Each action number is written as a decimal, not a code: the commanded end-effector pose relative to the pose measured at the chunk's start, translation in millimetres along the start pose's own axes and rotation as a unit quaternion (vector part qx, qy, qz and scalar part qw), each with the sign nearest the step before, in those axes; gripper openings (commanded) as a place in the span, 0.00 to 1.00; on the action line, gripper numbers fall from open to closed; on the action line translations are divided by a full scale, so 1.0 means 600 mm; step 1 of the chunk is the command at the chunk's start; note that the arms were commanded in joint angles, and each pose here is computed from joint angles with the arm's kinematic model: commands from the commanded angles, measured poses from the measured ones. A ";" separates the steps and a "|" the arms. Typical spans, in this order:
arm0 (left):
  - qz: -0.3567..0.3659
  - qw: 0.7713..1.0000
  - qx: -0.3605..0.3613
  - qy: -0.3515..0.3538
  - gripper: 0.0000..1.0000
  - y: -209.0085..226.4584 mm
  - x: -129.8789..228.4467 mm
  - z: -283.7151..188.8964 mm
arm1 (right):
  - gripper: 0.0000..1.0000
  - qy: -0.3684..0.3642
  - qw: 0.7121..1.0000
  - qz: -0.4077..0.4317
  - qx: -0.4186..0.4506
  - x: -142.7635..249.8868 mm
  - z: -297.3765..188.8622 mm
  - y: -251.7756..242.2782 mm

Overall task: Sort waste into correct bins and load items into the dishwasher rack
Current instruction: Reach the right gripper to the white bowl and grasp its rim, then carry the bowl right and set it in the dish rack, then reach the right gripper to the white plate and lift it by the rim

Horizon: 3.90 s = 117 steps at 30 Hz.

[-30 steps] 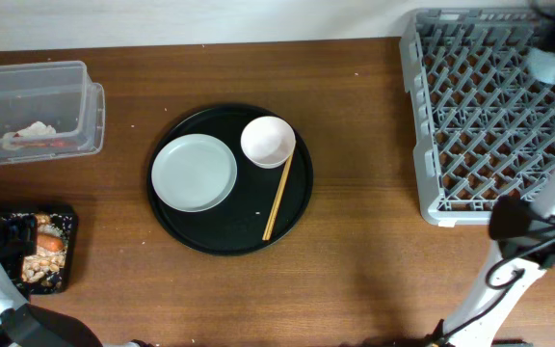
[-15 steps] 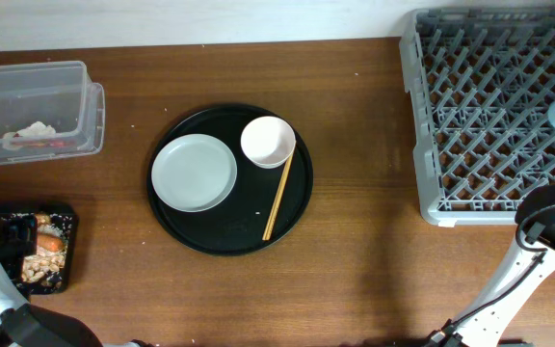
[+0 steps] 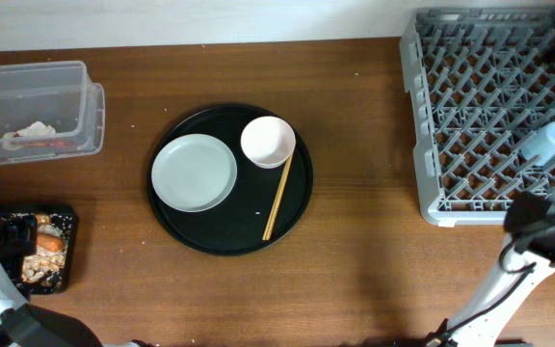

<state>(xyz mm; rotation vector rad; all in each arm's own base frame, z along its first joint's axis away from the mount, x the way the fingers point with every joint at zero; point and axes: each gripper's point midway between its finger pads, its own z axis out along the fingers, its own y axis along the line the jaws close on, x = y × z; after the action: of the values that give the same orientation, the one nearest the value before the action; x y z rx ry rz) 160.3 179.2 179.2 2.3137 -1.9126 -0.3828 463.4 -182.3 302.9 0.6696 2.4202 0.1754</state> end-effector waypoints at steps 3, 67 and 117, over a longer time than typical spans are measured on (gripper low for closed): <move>-0.011 1.000 0.005 -0.006 0.99 0.004 -0.002 -0.005 | 0.61 0.092 0.972 -0.115 -0.184 0.156 -0.032 0.343; -0.011 1.000 0.005 -0.006 0.99 0.004 -0.002 -0.005 | 0.04 -0.042 0.833 -0.075 -0.547 -0.007 0.103 0.053; -0.011 1.000 0.005 -0.006 0.99 0.004 -0.002 -0.005 | 0.98 0.128 0.940 -0.277 -0.153 0.408 -0.028 0.576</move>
<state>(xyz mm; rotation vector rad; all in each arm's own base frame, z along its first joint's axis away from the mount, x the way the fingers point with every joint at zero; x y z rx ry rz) 160.4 179.3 179.2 2.3141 -1.9128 -0.3827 424.2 201.8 344.9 -0.1329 2.5196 0.5066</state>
